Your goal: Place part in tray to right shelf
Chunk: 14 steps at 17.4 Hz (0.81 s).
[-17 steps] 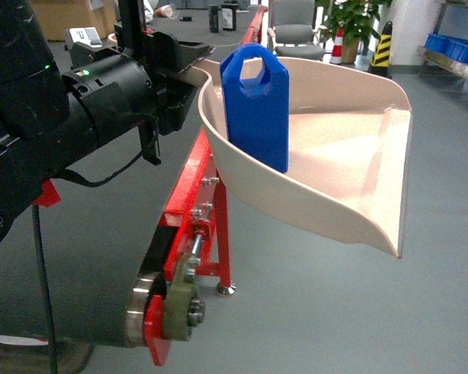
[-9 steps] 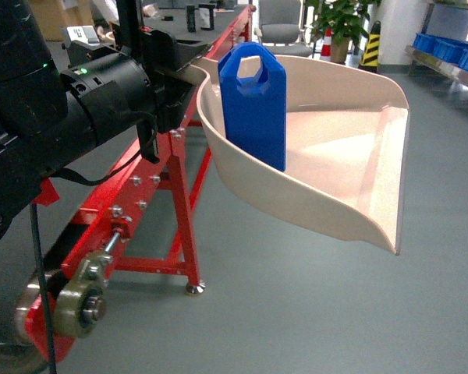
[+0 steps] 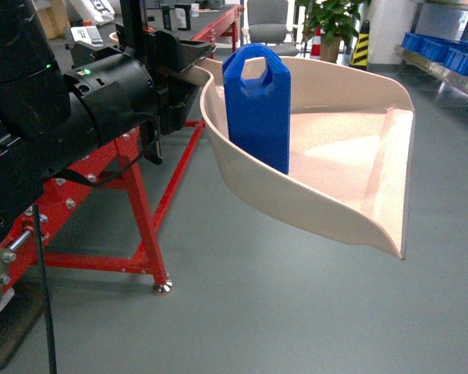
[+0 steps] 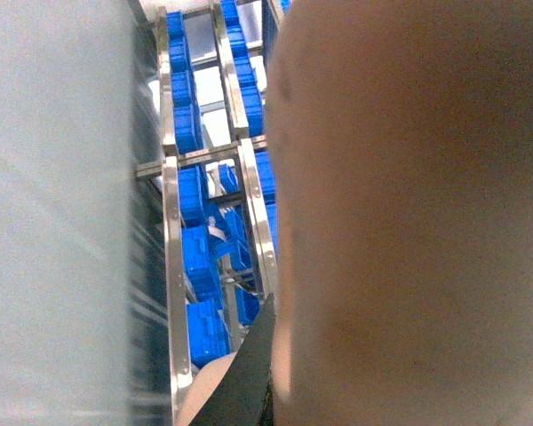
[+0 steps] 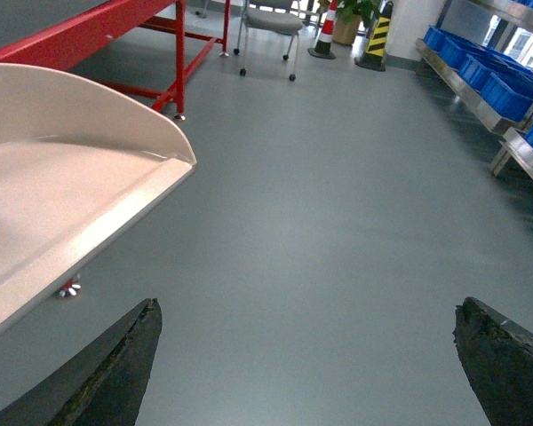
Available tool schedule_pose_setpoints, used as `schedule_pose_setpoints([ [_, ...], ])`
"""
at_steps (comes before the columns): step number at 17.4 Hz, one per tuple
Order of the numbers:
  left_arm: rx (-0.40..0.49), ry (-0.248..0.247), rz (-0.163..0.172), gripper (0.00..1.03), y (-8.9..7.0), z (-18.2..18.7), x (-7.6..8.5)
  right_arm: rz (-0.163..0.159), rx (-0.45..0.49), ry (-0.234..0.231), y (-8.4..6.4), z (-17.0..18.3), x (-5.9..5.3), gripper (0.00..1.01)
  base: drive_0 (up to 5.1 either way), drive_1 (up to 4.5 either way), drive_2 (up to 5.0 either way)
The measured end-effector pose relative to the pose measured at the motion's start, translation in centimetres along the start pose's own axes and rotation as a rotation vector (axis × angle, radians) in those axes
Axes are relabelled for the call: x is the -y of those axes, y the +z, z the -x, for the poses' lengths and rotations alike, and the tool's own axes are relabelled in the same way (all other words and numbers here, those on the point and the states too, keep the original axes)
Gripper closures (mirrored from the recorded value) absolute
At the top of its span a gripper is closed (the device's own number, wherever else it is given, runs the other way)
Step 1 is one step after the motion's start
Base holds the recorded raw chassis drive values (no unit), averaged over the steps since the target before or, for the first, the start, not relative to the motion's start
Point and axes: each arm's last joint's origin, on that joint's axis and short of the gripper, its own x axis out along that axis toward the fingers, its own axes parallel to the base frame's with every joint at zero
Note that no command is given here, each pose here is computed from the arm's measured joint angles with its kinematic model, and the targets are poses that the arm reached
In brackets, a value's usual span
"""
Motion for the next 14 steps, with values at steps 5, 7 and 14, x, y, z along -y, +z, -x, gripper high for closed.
schedule_pose_setpoints([
  [5,0.000,-0.001,0.000,0.88,0.00,0.01,0.00,0.001,-0.003,0.000,-0.03,-0.01,0.00,0.03,5.1,-2.40,-2.4],
  [7,-0.002,0.003,0.001,0.88,-0.02,0.02,-0.04,0.000,0.001,0.000,0.01,0.01,0.00,0.03,5.0,-2.49,-2.5],
  [14,-0.004,0.002,0.002,0.88,-0.25,-0.05,0.01,0.001,0.002,-0.001,0.02,0.02,0.01,0.03,2.6,-1.15,-1.2],
])
